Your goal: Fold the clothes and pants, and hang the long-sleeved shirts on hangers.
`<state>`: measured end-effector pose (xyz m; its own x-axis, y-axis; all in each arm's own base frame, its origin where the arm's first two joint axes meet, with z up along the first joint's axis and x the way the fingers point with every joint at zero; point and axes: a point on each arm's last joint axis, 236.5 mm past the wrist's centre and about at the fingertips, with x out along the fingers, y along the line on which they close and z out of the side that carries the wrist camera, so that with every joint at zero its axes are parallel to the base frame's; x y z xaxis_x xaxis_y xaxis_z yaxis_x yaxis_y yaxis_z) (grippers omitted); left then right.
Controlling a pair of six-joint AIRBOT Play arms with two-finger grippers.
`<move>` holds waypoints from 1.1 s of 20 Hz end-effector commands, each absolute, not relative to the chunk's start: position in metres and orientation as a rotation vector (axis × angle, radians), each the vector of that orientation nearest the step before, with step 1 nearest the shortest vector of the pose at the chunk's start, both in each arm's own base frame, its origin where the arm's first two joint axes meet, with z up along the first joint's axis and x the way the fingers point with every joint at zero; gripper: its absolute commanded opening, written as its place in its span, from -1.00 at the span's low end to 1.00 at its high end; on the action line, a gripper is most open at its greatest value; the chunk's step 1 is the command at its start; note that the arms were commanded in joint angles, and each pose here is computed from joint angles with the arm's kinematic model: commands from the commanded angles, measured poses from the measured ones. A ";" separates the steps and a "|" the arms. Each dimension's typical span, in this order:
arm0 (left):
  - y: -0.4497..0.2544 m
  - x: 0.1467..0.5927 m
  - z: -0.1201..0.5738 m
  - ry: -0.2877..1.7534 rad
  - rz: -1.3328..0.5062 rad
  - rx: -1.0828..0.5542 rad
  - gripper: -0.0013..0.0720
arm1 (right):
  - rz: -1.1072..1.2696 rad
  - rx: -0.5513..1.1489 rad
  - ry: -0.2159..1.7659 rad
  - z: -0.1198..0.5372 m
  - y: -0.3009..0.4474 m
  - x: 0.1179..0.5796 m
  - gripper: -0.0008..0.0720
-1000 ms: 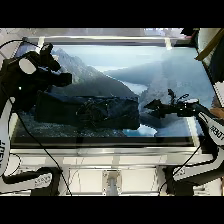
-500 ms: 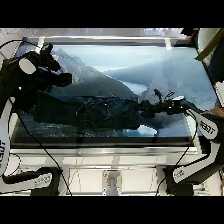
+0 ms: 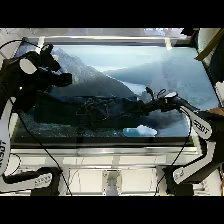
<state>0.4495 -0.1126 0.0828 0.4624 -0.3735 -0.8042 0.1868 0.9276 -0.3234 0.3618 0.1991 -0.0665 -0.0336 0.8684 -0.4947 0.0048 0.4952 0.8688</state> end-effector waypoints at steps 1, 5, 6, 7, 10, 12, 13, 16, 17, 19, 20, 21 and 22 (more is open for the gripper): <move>-0.142 0.446 0.066 1.084 -0.409 -0.233 -0.91 | 0.977 0.794 1.443 -0.016 0.204 0.358 -0.83; -0.207 0.421 0.005 1.240 -0.521 -0.110 -0.91 | 0.903 0.672 1.474 0.030 0.187 0.360 -0.83; -0.215 0.412 -0.011 1.279 -0.532 -0.045 -0.91 | 0.859 0.620 1.471 0.038 0.180 0.361 -0.84; -0.221 0.404 -0.028 1.316 -0.539 0.023 -0.91 | 0.797 0.563 1.467 0.047 0.169 0.364 -0.84; -0.245 0.389 -0.053 1.368 -0.578 0.081 -0.91 | 0.612 0.463 1.411 0.085 0.142 0.379 -0.84; -0.260 0.387 -0.064 1.363 -0.586 0.084 -0.91 | 0.570 0.456 1.348 0.114 0.139 0.392 -0.84; -0.266 0.387 -0.069 1.362 -0.591 0.088 -0.91 | 0.559 0.464 1.320 0.127 0.142 0.397 -0.84; -0.275 0.390 -0.072 1.348 -0.574 0.052 -0.91 | 0.554 0.443 1.287 0.143 0.158 0.401 -0.84; -0.274 0.394 -0.066 1.329 -0.565 0.038 -0.91 | 0.520 0.434 1.302 0.138 0.160 0.401 -0.84; -0.265 0.402 -0.044 1.286 -0.555 0.020 -0.91 | 0.437 0.423 1.324 0.124 0.167 0.406 -0.84; -0.258 0.406 -0.030 1.259 -0.550 0.010 -0.91 | 0.409 0.431 1.318 0.119 0.175 0.412 -0.84; -0.248 0.411 -0.009 1.223 -0.539 -0.005 -0.91 | 0.400 0.451 1.294 0.117 0.189 0.419 -0.84; -0.235 0.415 0.011 1.182 -0.535 -0.008 -0.91 | 0.408 0.459 1.263 0.117 0.205 0.426 -0.84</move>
